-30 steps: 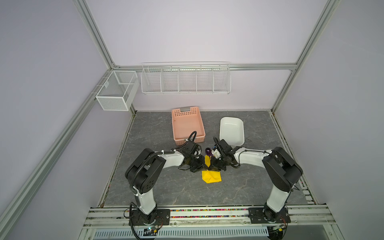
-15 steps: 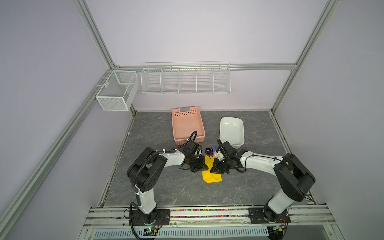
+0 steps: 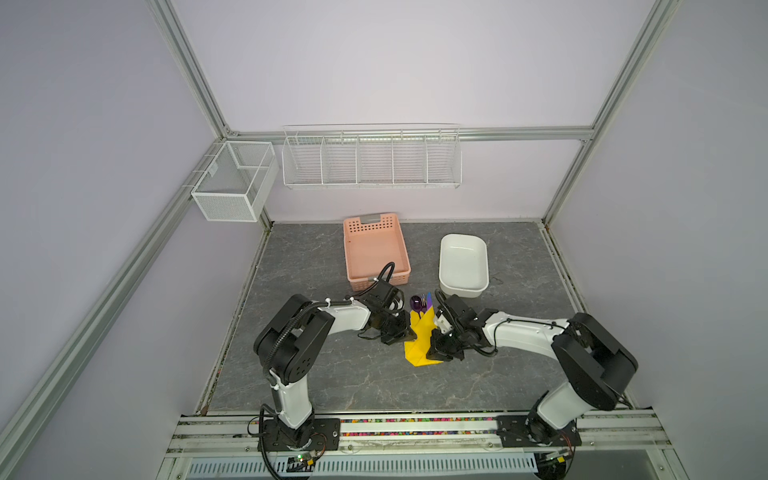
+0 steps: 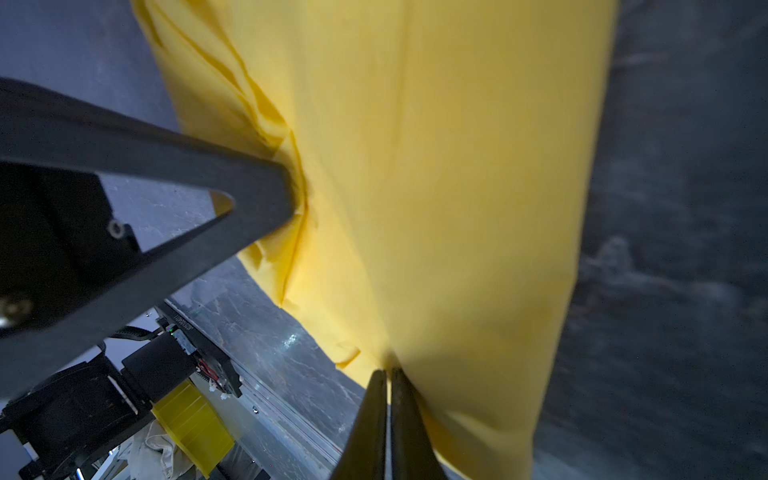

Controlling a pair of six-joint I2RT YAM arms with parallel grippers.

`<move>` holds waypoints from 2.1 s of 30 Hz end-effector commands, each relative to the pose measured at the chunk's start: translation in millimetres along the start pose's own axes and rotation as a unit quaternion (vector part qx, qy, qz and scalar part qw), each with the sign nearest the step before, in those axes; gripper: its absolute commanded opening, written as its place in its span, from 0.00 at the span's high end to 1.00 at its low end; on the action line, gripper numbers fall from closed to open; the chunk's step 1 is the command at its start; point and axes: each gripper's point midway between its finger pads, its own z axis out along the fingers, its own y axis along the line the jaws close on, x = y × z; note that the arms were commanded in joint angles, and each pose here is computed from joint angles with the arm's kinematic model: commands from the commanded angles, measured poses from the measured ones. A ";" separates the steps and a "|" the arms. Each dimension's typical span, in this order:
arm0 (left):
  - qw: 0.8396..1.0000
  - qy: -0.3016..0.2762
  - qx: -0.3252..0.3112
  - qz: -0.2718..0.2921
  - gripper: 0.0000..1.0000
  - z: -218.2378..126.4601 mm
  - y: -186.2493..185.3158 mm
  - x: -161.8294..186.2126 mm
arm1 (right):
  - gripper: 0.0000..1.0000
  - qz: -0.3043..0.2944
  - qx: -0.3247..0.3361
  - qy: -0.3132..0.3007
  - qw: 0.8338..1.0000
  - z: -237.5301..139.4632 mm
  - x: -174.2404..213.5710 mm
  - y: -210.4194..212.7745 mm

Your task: Place the utensils on the paper napkin and roll it up

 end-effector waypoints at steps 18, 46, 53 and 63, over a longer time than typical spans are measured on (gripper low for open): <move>0.997 0.003 0.068 0.038 1.00 0.1 -76.2 -16.3 | 0.91 0.019 0.002 -0.008 1.000 9.0 4.8 -12.7; 0.997 0.023 0.048 0.050 1.00 20.4 -74.8 -16.0 | 0.92 0.056 -0.026 -0.037 0.997 -15.5 9.4 -37.2; 0.995 0.043 0.042 0.077 1.00 28.8 -91.4 -6.2 | 0.92 0.059 -0.026 -0.036 0.997 -12.5 10.3 -42.1; 0.993 0.070 0.034 0.091 1.00 49.7 -96.4 -2.6 | 0.92 0.062 -0.029 -0.044 0.997 -12.0 11.8 -46.5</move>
